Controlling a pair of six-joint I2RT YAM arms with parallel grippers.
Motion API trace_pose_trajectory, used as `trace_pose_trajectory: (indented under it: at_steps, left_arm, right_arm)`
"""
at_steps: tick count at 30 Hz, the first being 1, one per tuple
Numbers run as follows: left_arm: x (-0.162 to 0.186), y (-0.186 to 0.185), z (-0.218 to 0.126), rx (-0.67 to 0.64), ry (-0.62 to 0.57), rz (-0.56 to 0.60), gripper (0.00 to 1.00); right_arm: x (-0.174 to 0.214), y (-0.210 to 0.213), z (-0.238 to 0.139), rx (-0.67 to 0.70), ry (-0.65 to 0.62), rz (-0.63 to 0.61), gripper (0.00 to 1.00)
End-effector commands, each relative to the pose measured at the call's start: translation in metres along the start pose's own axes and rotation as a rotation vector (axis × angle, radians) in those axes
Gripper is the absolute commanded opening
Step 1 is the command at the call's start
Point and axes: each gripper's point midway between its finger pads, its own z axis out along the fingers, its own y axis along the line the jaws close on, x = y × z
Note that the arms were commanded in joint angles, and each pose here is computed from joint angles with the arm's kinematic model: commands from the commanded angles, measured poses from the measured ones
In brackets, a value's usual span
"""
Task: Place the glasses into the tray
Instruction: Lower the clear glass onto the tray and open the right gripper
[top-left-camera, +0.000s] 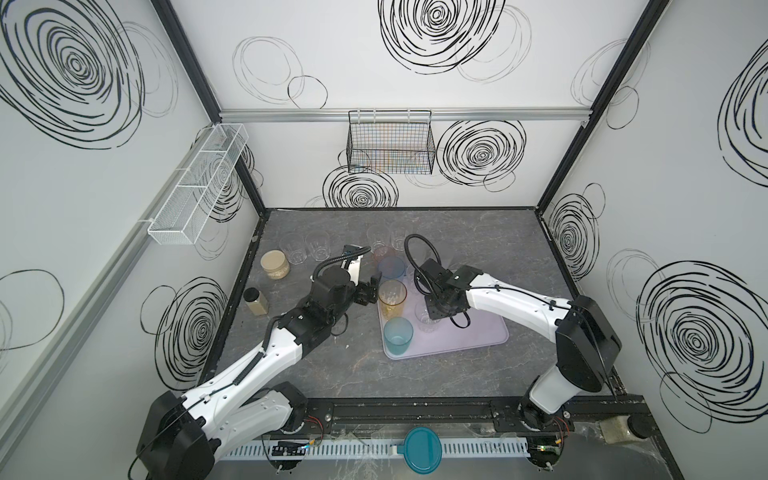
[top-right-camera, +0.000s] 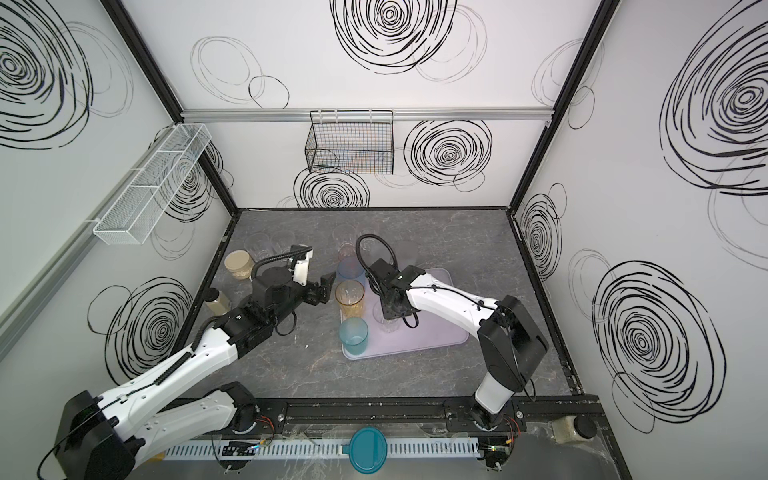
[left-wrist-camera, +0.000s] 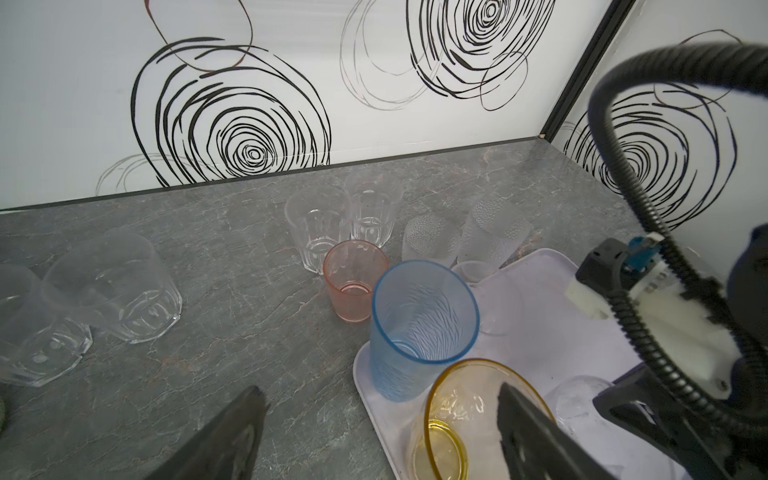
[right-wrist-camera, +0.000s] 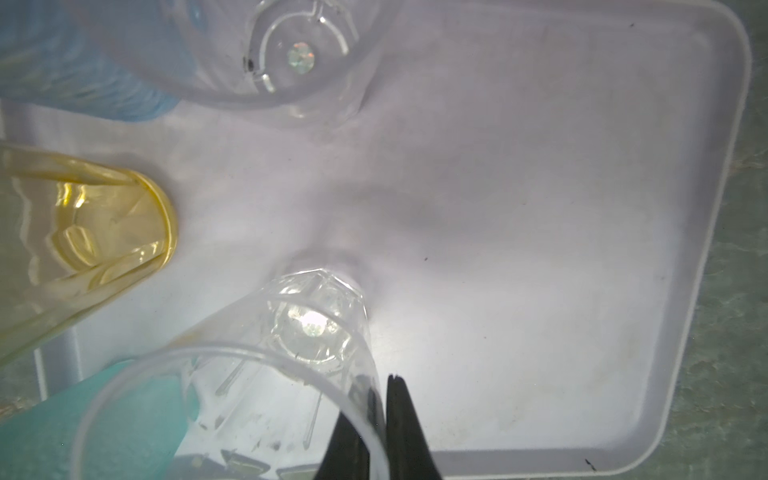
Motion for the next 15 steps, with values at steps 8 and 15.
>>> trace_pose_trajectory:
  at_steps: [8, 15]
  left_arm:
    - [0.004, 0.001, -0.003, 0.004, 0.003, -0.031, 0.9]
    - [0.006, -0.002, -0.001, 0.013, 0.014, -0.037, 0.9]
  right_arm:
    - [-0.036, -0.009, -0.001, -0.006, -0.059, 0.074, 0.05]
    - [-0.044, -0.005, 0.013, -0.021, -0.048, 0.064, 0.05]
